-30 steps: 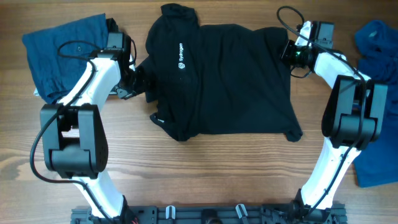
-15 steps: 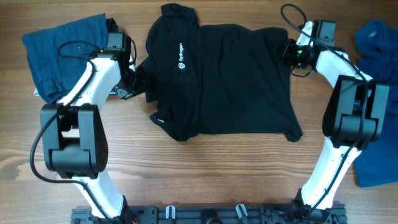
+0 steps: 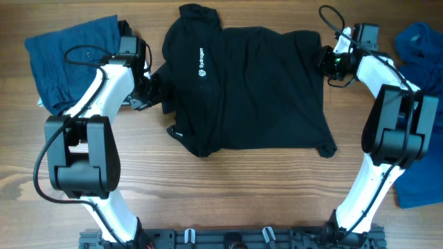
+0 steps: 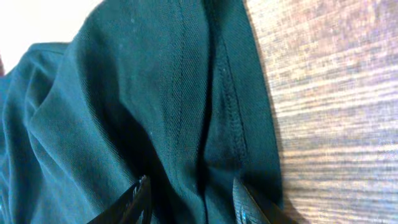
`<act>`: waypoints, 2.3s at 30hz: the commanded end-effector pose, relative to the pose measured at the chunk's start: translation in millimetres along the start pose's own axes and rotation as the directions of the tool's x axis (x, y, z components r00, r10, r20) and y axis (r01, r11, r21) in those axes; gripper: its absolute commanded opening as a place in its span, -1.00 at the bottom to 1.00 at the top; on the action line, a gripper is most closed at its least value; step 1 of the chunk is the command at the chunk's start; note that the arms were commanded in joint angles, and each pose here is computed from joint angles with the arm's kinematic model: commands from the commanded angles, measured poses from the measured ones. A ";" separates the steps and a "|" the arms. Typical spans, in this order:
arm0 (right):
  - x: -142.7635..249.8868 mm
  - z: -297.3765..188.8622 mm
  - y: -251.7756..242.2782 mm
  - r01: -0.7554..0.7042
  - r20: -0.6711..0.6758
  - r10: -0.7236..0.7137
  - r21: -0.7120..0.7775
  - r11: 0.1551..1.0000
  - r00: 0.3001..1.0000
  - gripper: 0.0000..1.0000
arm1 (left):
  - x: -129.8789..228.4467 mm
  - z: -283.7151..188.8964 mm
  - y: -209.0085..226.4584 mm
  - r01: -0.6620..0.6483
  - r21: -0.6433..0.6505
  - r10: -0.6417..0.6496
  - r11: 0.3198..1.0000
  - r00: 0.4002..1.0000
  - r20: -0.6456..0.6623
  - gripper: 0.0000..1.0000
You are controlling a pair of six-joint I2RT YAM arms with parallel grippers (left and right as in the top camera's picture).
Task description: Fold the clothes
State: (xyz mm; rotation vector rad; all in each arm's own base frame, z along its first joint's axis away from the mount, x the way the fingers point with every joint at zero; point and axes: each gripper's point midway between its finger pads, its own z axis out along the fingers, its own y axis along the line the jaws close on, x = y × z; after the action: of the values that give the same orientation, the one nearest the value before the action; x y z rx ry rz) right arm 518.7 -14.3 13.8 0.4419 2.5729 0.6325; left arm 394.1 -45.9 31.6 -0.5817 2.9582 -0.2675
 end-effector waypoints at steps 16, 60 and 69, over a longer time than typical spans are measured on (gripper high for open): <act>2.1 1.9 18.1 0.063 0.028 -0.062 -0.046 0.997 0.998 -0.15 | 0.4 -3.5 -1.0 -0.025 -0.008 0.025 1.000 1.000 0.014 -0.90; 3.9 20.2 10.7 0.083 0.052 -0.084 0.025 0.996 0.995 -0.60 | 1.9 -3.7 6.3 -0.022 -0.046 0.023 0.999 1.000 0.011 -0.90; 3.9 21.2 11.6 0.096 0.055 -0.098 0.034 0.995 0.994 -0.91 | 1.9 -3.7 6.3 -0.022 -0.046 0.023 0.999 1.000 0.011 -0.90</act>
State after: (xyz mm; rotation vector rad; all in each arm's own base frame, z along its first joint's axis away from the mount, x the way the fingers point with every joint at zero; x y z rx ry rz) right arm 532.7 0.2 9.6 0.3439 2.5162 0.5340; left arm 390.5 -40.0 30.3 -0.5893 2.9689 -0.2128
